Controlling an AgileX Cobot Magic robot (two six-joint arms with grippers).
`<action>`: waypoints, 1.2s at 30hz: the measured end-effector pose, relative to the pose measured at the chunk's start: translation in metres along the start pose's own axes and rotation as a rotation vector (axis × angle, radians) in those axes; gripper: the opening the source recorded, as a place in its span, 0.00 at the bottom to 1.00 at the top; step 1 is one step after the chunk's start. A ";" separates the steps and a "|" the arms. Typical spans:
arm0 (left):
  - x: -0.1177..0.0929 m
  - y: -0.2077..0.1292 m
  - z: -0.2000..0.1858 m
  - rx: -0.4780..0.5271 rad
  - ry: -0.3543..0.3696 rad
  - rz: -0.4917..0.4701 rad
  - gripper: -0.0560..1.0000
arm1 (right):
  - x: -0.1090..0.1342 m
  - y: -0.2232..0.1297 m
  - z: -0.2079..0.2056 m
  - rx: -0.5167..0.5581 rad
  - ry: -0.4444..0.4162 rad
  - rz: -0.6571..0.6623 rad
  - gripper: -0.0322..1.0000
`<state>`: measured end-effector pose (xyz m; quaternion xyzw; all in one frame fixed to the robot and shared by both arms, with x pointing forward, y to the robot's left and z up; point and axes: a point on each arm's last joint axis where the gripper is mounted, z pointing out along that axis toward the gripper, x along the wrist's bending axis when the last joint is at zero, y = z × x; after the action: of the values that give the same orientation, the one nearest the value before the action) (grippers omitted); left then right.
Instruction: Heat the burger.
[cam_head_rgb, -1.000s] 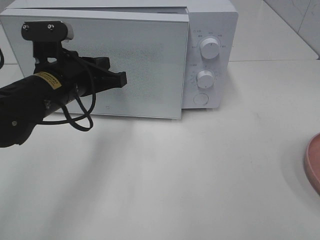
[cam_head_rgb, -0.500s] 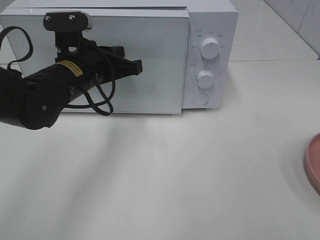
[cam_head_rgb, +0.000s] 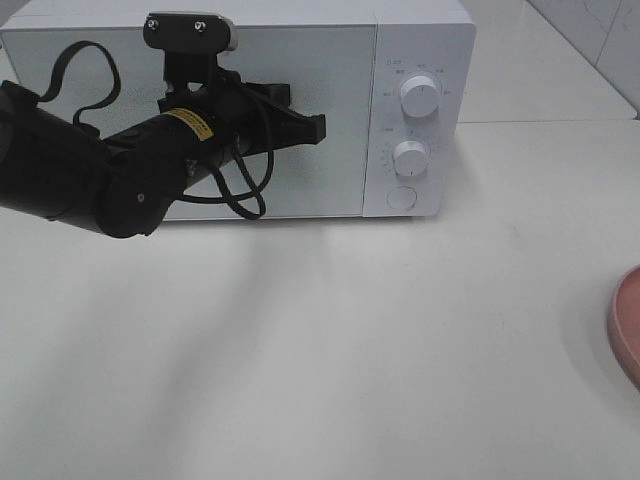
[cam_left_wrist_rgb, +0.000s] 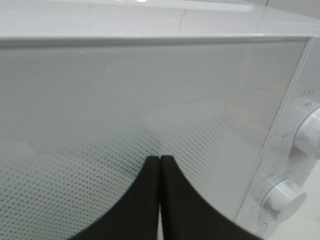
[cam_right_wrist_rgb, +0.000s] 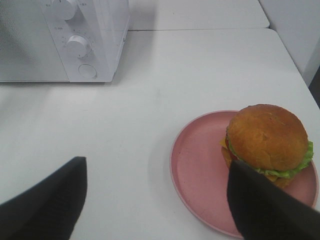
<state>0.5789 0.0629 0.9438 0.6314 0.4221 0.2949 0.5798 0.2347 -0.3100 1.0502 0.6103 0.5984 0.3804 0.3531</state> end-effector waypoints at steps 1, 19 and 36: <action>0.000 0.000 0.000 0.000 0.000 0.000 0.05 | 0.000 0.000 0.000 0.000 0.000 0.000 0.76; 0.000 -0.001 -0.042 0.175 0.017 -0.033 0.09 | 0.000 0.000 0.000 0.000 0.000 -0.001 0.76; -0.007 -0.014 -0.097 0.664 -0.027 -0.041 0.99 | 0.000 0.000 0.000 0.000 0.000 -0.001 0.76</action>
<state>0.4894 0.1030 0.9453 0.7813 0.4998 0.1210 0.3537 0.2347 -0.3100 1.0502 0.6100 0.5987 0.3802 0.3533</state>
